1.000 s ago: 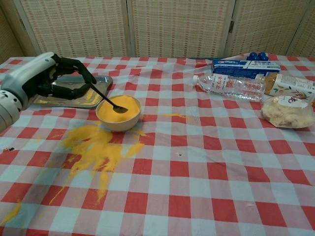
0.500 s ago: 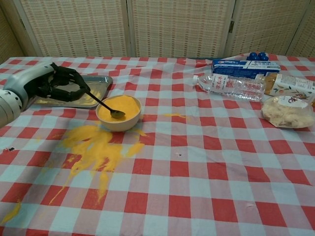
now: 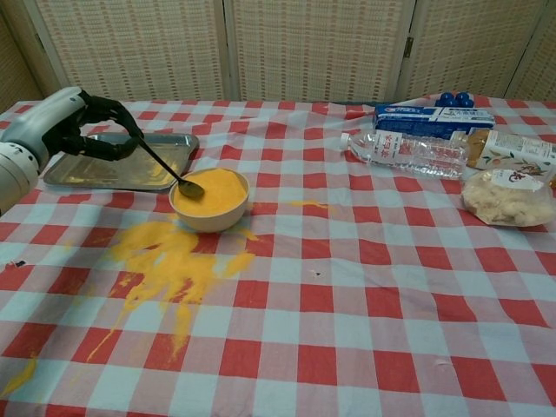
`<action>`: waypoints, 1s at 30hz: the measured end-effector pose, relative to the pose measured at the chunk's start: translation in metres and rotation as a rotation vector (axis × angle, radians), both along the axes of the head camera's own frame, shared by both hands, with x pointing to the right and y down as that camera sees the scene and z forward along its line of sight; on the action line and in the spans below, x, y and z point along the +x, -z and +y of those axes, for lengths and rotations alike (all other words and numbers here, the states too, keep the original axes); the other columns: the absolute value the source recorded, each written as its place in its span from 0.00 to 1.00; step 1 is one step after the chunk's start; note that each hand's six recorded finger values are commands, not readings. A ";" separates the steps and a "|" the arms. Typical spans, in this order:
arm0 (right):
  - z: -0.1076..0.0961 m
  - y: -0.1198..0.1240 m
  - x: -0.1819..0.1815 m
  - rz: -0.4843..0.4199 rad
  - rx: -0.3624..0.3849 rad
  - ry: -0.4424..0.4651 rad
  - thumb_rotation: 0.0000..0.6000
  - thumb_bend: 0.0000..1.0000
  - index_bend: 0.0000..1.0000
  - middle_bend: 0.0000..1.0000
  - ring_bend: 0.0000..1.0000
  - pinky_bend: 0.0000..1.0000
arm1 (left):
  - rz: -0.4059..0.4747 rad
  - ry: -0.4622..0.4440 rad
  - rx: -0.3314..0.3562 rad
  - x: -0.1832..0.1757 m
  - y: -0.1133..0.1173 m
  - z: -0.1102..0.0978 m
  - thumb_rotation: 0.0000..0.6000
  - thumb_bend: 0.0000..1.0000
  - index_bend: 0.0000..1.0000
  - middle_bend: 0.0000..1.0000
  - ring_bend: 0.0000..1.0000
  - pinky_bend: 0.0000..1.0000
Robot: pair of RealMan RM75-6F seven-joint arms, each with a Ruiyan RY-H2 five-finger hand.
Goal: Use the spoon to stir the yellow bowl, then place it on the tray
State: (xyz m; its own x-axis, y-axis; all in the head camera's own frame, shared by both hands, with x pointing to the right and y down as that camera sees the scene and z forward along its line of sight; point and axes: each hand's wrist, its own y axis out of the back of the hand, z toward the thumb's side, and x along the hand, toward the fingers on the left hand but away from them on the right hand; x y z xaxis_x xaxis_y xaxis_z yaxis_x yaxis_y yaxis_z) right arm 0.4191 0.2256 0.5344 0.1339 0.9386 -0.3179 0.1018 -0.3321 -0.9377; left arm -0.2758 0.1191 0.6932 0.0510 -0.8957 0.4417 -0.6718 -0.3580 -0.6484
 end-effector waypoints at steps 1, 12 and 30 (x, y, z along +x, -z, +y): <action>0.000 0.000 0.000 0.000 0.000 0.000 1.00 0.11 0.00 0.00 0.00 0.00 | 0.001 0.001 0.003 0.000 0.000 0.000 1.00 0.78 0.87 0.39 0.11 0.02; 0.000 0.001 0.000 -0.001 0.001 -0.001 1.00 0.11 0.00 0.00 0.00 0.00 | 0.068 -0.014 -0.035 0.012 0.004 0.009 1.00 0.77 0.87 0.39 0.11 0.02; 0.003 0.002 -0.001 -0.005 -0.006 0.006 1.00 0.11 0.00 0.00 0.00 0.00 | 0.110 -0.014 -0.052 0.018 0.022 0.010 1.00 0.77 0.87 0.40 0.12 0.03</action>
